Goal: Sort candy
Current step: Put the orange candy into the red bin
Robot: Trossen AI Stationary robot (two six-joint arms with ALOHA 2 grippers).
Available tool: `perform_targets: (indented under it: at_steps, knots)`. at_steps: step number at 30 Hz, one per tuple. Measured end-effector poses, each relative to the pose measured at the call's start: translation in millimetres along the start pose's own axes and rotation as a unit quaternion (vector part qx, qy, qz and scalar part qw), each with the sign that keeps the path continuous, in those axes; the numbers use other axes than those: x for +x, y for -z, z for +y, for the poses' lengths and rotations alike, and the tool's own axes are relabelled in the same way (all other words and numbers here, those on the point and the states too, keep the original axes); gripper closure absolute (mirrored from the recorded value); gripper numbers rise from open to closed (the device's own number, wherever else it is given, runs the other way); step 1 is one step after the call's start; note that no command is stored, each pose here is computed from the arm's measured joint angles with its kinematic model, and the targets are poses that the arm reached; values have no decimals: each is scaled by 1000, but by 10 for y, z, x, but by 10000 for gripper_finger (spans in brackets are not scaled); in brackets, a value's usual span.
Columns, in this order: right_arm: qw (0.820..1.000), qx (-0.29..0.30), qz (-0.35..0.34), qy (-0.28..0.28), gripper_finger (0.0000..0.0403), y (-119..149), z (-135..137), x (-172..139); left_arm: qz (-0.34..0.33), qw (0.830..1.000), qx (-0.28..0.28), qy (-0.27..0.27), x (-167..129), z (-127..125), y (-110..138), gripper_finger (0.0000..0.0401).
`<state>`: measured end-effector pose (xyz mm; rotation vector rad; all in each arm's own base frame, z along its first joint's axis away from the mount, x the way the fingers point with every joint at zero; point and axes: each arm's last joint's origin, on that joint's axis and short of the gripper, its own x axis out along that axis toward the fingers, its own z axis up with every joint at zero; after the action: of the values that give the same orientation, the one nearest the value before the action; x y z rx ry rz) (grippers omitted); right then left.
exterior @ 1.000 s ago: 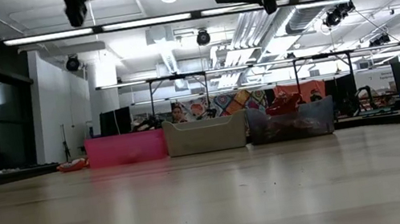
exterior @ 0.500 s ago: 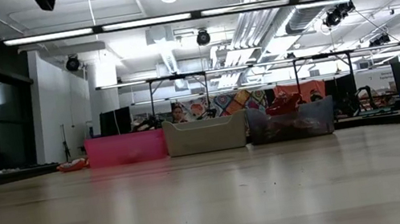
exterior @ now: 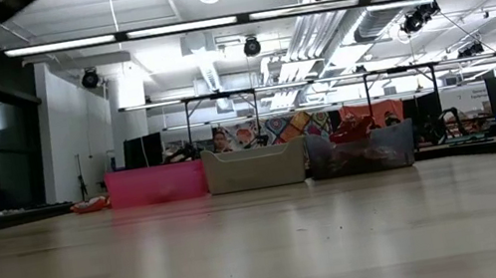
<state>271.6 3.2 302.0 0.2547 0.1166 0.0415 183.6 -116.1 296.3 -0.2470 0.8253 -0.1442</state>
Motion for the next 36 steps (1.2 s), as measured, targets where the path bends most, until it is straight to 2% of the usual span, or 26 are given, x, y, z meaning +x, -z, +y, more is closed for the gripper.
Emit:
perform_targets:
  at_steps: [3, 6, 10, 14, 17, 19, 26, 29, 31, 33, 34, 36]
  knots:
    - [1000, 0, 5, 10, 178, 13, -8, 0, 109, 993, 19, 45, 183, -253, 213, 215]
    - [1000, 1, 16, 16, 178, 35, -16, -1, 173, 980, 79, 58, 356, -517, 479, 215]
    - [999, 1, 33, 21, 178, 67, -24, -3, 233, 956, 176, 21, 547, -706, 840, 215]
    - [999, 2, 44, 24, 178, 90, -30, -5, 277, 933, 227, -27, 716, -771, 1105, 215]
    - [998, 2, 53, 27, 178, 107, -35, -7, 309, 915, 259, -25, 835, -813, 1250, 215]
    - [998, 2, 57, 28, 178, 115, -37, -8, 316, 909, 269, -27, 910, -832, 1309, 215]
    - [997, 2, 65, 35, 178, 131, -44, -10, 343, 908, 238, -34, 1087, -731, 1504, 229]
    - [997, 2, 65, 43, 178, 135, -50, -11, 344, 910, 227, -36, 1080, -689, 1492, 273]
    - [997, 2, 65, 46, 178, 135, -51, -11, 338, 913, 228, -33, 1047, -663, 1426, 319]
    - [997, 2, 65, 46, 178, 135, -51, -11, 319, 922, 218, -18, 976, -652, 1310, 371]
    - [997, 2, 65, 46, 178, 135, -51, -11, 307, 928, 211, -11, 925, -635, 1234, 384]
    - [997, 2, 65, 46, 178, 135, -51, -11, 272, 943, 193, -8, 806, -573, 1061, 384]
